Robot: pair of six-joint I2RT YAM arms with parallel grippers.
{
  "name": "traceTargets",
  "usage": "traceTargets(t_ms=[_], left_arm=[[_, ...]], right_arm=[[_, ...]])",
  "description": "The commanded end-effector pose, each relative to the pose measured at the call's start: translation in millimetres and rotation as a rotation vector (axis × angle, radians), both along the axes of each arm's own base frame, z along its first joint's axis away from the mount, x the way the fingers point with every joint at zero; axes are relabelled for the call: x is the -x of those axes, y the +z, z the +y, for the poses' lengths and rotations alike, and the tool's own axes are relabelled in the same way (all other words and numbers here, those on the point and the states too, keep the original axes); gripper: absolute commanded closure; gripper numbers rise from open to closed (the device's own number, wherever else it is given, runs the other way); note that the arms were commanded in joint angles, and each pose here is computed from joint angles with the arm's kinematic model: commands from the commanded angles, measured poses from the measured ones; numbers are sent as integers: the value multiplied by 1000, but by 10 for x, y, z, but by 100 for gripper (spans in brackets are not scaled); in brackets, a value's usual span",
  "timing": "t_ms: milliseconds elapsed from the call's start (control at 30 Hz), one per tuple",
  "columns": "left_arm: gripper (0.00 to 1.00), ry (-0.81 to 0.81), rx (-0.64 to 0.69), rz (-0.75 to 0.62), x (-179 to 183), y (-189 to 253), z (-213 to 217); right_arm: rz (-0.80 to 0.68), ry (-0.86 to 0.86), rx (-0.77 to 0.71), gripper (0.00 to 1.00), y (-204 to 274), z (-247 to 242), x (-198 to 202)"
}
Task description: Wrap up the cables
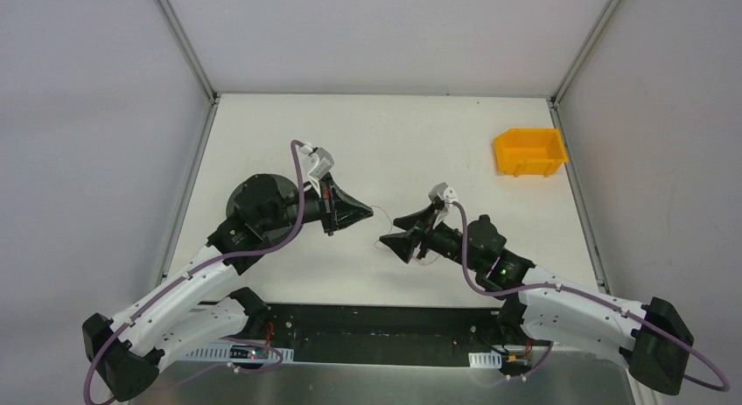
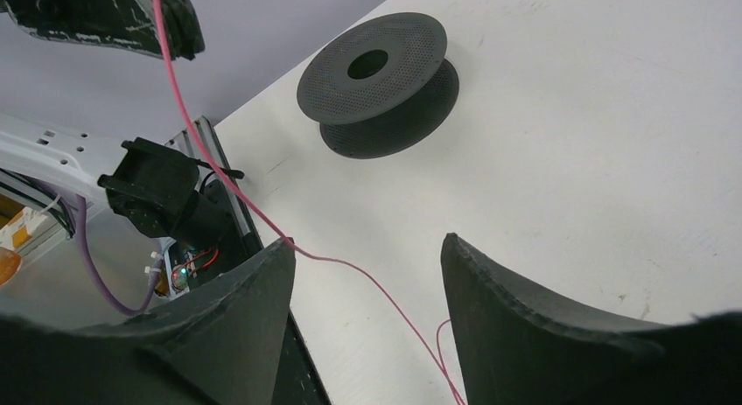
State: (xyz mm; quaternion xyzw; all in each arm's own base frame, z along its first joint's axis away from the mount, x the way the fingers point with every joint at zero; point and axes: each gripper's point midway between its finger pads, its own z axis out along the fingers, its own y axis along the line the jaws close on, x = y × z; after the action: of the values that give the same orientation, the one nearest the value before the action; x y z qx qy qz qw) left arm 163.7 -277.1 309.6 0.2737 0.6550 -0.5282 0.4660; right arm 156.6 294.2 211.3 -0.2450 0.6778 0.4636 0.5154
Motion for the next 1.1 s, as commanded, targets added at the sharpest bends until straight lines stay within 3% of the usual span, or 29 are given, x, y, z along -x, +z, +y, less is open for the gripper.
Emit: traceTargets(t_ms=[0,200,367,567,833,967,1067], left_arm=[[100,17,74,-28,17,179,11],[100,54,60,-16,-8,140,62],[100,91,-10,10,-53,-98,110],[100,92,-60,16,-72,-442,118],[100,125,-83,55,-53,-516,194],[79,102,-92,50,13,-481,212],[53,123,-117,51,55,-473,300]], right_arm=[[-98,7,-122,39,527,99,-56],[-78,-64,-129,99,462,5,-137],[-69,-85,-123,100,548,-195,-113],[-19,-38,-60,100,654,-101,-112],[46,33,35,100,492,-123,38],[83,50,143,100,336,-242,101],[106,83,185,100,378,-279,162]])
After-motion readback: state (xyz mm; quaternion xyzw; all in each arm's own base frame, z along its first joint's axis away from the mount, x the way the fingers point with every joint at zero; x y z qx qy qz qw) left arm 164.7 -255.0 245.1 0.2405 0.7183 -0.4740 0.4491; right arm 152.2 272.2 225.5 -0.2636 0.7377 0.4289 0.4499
